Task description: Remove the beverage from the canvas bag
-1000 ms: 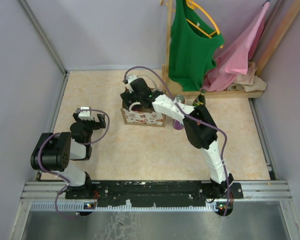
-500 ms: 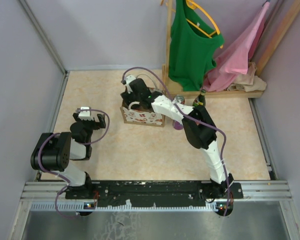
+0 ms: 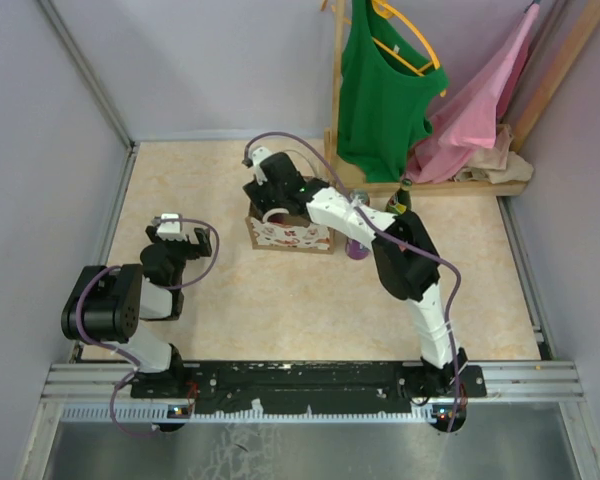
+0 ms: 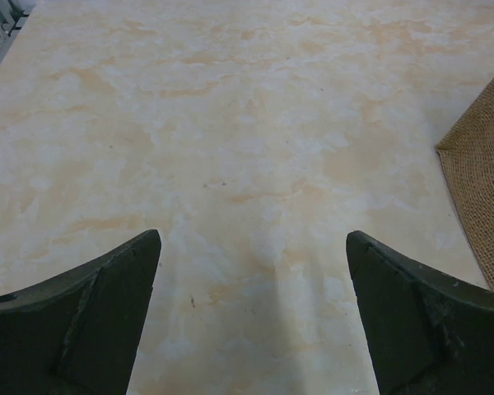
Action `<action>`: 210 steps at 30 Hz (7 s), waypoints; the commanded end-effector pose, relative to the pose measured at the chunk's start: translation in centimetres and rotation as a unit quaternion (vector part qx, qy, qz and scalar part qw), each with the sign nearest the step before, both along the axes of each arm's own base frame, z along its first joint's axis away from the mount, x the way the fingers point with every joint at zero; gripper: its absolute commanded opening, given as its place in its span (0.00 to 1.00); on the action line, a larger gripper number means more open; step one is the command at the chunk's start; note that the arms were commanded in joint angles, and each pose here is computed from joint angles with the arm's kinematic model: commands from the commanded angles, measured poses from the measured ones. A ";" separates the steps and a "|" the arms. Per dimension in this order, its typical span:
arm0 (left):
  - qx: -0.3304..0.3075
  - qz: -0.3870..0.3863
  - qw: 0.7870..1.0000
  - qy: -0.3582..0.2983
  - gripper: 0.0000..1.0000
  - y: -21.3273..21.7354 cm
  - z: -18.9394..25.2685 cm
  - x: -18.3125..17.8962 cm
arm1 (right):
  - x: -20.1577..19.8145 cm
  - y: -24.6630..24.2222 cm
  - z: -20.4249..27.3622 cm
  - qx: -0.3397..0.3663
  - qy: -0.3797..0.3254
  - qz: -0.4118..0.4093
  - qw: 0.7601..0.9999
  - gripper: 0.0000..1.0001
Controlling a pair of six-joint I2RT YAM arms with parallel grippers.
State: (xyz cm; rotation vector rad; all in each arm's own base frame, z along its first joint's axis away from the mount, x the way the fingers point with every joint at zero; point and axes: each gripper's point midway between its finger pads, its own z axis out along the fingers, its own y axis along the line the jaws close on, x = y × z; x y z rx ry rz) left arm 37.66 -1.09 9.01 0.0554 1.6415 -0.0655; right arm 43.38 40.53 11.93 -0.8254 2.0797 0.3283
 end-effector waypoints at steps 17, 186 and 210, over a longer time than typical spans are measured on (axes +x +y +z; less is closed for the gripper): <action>0.004 0.001 1.000 -0.008 1.00 0.0 0.4 0.4 | -2.3 -8.2 29.2 0.154 -0.281 -0.089 0.943 0.00; 0.006 0.001 1.000 -0.009 1.00 0.0 0.4 0.3 | -15.3 -49.4 1.3 0.055 -0.083 -0.730 0.676 0.99; 0.024 0.000 1.000 0.000 1.00 -0.6 0.1 0.7 | -15.5 -49.1 2.1 0.087 -0.104 -0.719 0.681 0.99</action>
